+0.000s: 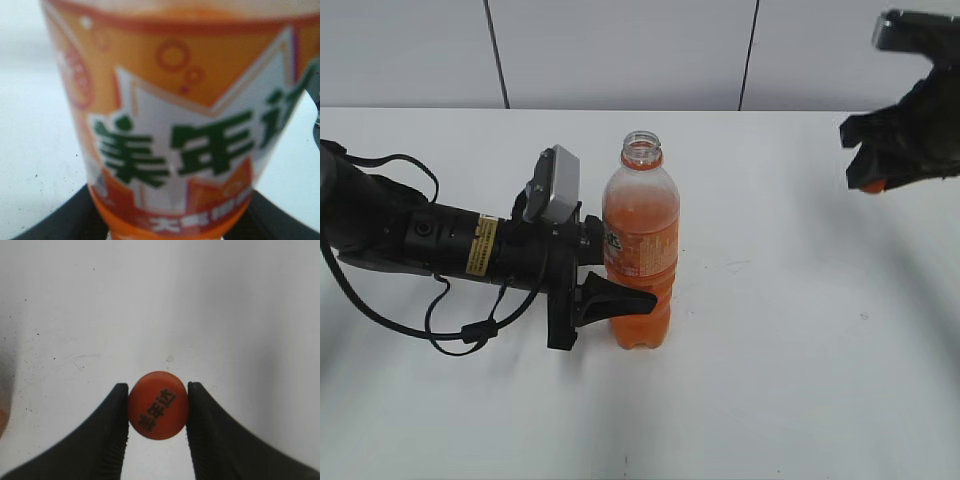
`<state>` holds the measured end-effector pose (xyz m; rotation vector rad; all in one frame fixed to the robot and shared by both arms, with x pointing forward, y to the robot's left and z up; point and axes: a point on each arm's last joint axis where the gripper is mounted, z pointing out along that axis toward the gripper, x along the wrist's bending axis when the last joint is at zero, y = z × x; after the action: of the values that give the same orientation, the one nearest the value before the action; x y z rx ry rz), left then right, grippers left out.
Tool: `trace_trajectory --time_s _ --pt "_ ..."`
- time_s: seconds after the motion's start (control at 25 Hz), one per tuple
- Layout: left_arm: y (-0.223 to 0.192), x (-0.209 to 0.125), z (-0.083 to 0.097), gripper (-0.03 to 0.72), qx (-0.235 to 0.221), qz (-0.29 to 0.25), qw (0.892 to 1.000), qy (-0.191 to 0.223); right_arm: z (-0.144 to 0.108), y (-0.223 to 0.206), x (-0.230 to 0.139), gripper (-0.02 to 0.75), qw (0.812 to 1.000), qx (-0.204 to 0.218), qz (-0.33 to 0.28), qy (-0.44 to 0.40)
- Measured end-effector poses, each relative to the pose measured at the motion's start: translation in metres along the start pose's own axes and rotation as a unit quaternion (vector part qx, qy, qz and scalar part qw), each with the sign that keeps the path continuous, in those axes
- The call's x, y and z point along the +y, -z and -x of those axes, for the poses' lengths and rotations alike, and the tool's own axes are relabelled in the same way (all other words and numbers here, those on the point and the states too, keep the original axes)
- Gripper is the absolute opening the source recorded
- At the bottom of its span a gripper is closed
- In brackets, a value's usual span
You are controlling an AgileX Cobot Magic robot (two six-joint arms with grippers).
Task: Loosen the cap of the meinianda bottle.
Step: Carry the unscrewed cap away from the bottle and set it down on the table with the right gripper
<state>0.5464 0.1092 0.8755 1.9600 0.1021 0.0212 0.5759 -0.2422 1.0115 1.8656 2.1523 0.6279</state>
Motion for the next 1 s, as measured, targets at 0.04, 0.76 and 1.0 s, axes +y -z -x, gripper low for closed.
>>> trace_trajectory --time_s 0.04,0.76,1.0 --pt "0.000 0.000 0.000 0.380 0.000 0.000 1.000 0.000 0.001 -0.010 -0.008 0.269 1.000 0.001 -0.004 -0.009" --pt "0.000 0.000 0.000 0.380 0.000 0.000 1.000 0.000 0.017 -0.115 -0.050 0.269 0.998 -0.022 -0.049 -0.042" --pt "0.000 0.000 0.000 0.380 0.000 0.000 1.000 0.000 0.018 -0.122 -0.052 0.269 0.997 -0.023 -0.052 -0.043"
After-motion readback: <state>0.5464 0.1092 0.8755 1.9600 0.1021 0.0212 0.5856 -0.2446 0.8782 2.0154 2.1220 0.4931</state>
